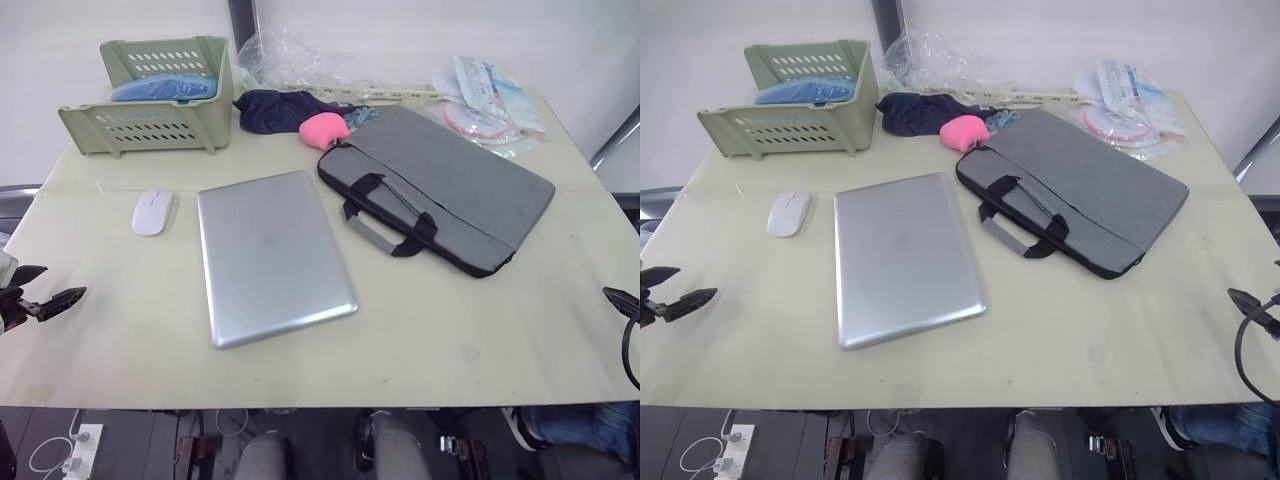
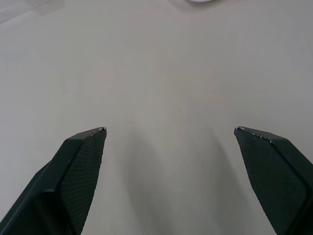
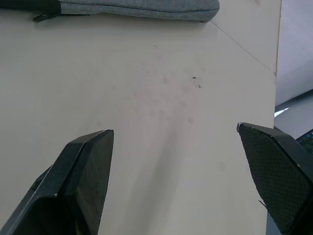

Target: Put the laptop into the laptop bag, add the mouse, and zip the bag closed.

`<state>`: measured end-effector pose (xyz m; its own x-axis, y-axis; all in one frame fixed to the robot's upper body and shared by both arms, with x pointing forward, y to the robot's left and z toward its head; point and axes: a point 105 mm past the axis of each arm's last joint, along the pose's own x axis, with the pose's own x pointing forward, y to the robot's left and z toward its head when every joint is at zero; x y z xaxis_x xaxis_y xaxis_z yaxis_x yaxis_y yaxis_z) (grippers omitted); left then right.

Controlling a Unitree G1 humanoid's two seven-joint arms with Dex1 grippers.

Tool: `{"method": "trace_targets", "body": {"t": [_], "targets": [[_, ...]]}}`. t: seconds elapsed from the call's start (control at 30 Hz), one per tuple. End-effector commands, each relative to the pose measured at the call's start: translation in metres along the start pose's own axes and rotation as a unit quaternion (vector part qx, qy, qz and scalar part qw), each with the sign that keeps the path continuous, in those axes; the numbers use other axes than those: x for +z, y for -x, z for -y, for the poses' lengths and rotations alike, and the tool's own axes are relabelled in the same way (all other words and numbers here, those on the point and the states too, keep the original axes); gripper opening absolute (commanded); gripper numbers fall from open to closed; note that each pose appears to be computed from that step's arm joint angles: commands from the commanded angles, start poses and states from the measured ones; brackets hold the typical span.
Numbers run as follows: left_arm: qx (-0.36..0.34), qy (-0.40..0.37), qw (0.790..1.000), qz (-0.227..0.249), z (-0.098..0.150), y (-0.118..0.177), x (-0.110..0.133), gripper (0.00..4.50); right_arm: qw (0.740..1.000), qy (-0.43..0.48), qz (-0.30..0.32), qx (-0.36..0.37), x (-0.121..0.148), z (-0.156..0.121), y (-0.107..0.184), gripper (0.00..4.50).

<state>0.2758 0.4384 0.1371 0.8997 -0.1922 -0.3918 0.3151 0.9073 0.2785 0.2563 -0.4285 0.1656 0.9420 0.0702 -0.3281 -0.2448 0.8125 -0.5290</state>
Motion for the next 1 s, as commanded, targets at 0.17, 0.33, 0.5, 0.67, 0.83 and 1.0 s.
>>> {"method": "trace_targets", "body": {"t": [0.17,0.33,0.5,0.67,0.83,1.0], "targets": [[0.013,-0.025,0.999,0.016,-0.011,0.011,0.016,4.5,1.0,0.019,0.008,-0.015,0.01,0.012,0.007,4.41],[0.014,-0.029,0.999,0.021,-0.011,0.011,0.018,4.5,1.0,0.019,0.008,-0.015,0.01,0.012,0.006,4.41],[0.012,-0.029,0.999,0.023,-0.011,0.011,0.019,4.5,1.0,0.02,0.006,-0.016,0.01,0.013,0.005,4.41],[0.004,-0.026,0.999,0.029,-0.01,0.013,0.021,4.5,1.0,0.019,0.007,-0.014,0.011,0.013,0.004,4.41],[-0.011,0.0,0.999,0.045,-0.009,0.015,0.026,4.5,1.0,0.019,0.015,-0.005,0.018,0.012,0.003,4.41],[-0.051,0.049,0.996,0.055,-0.004,0.019,0.034,4.5,0.997,0.012,0.06,0.036,0.052,-0.001,-0.007,3.91]]}}
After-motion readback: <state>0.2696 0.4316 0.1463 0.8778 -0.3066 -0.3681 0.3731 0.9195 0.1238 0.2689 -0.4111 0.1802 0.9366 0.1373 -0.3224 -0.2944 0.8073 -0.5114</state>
